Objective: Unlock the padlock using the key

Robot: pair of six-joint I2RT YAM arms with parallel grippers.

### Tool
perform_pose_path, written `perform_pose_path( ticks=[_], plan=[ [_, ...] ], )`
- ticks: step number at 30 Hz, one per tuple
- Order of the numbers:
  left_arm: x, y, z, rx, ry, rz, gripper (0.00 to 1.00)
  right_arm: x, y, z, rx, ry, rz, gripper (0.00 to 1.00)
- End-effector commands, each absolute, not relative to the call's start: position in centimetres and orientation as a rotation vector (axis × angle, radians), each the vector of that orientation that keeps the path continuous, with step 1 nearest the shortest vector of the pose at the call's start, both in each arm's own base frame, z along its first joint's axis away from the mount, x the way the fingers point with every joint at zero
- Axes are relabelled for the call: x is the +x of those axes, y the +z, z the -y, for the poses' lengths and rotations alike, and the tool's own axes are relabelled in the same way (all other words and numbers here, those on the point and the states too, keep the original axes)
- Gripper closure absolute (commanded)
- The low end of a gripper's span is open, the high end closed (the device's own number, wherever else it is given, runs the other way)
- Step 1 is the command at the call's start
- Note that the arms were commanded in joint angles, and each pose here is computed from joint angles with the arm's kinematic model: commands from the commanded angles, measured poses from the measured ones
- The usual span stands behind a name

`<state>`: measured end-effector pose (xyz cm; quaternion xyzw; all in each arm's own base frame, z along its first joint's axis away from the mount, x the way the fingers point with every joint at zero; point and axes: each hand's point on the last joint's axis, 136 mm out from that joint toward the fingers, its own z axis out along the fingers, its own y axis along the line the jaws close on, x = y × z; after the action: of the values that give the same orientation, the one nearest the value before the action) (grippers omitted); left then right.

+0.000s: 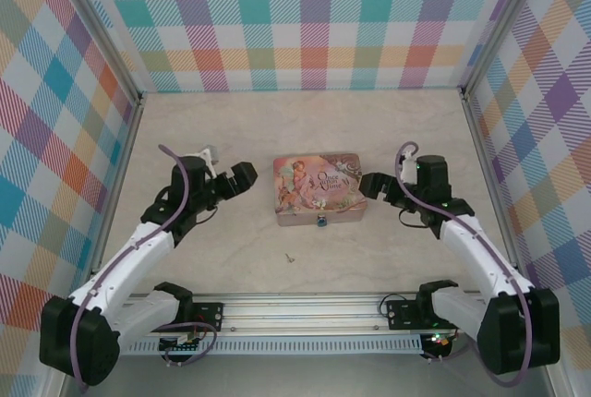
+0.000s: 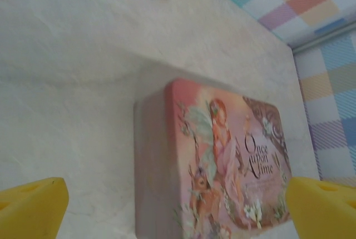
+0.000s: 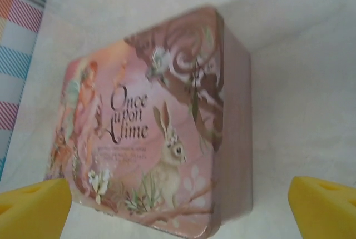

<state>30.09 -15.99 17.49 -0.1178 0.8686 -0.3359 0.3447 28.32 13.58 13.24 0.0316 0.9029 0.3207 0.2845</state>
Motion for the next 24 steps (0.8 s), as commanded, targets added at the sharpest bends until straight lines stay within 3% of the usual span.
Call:
perform_pose_path(
  ticks=[1, 11, 24],
  plan=[
    [29.5, 15.6, 18.9, -0.318, -0.999, -2.321, 0.0, 28.0, 12.8, -14.9, 0.076, 0.898, -2.487, 0.0],
    [30.9, 12.0, 23.4, -0.306, -1.069, -2.42, 0.0, 29.1, 11.3, -19.0, -0.035, 0.912, -2.556, 0.0],
    [36.1, 12.2, 20.6, -0.411, -0.943, -2.368, 0.0, 33.4, 12.3, -24.1, -0.135, 1.041, -2.426, 0.0]
  ],
)
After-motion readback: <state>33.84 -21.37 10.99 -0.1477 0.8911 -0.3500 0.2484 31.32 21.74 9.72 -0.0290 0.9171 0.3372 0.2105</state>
